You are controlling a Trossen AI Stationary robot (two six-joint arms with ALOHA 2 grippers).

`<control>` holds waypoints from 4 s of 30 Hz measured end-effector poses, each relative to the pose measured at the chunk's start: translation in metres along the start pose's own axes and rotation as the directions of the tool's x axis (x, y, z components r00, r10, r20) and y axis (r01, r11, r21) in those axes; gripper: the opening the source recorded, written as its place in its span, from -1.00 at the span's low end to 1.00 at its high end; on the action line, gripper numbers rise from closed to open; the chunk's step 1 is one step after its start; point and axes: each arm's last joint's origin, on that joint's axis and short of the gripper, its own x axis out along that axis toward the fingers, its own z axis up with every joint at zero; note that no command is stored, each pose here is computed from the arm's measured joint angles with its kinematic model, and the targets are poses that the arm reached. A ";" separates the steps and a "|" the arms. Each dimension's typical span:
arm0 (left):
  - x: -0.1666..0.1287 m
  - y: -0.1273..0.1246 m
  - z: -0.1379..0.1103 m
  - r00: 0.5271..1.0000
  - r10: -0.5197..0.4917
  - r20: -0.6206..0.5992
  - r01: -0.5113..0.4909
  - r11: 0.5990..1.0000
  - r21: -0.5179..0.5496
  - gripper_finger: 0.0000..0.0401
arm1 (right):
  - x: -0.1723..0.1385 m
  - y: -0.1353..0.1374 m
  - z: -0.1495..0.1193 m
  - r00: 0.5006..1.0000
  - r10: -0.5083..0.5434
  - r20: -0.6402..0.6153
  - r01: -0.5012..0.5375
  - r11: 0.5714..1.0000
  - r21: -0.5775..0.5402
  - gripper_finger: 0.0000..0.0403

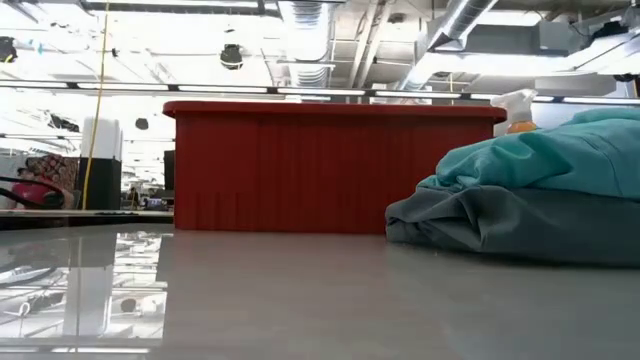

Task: Fold Laundry from Bin
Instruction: Fold the blue shirt

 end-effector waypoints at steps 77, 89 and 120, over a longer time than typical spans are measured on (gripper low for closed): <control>-0.124 0.033 -0.250 0.502 0.543 -0.673 -0.854 0.186 -0.487 -0.33 | 0.002 -0.128 -0.216 0.307 0.365 -0.879 0.562 0.676 0.477 -0.34; -0.036 -0.040 -0.275 0.757 -0.434 -0.488 -0.261 0.485 -0.835 -0.33 | 0.040 -0.020 -0.148 0.611 0.729 -0.309 -0.170 0.502 0.848 -0.34; 0.017 -0.220 -0.334 0.252 -0.541 -0.803 0.149 0.841 -0.520 -0.29 | -0.034 0.184 -0.289 -0.026 0.506 -0.862 -0.368 0.797 0.479 -0.34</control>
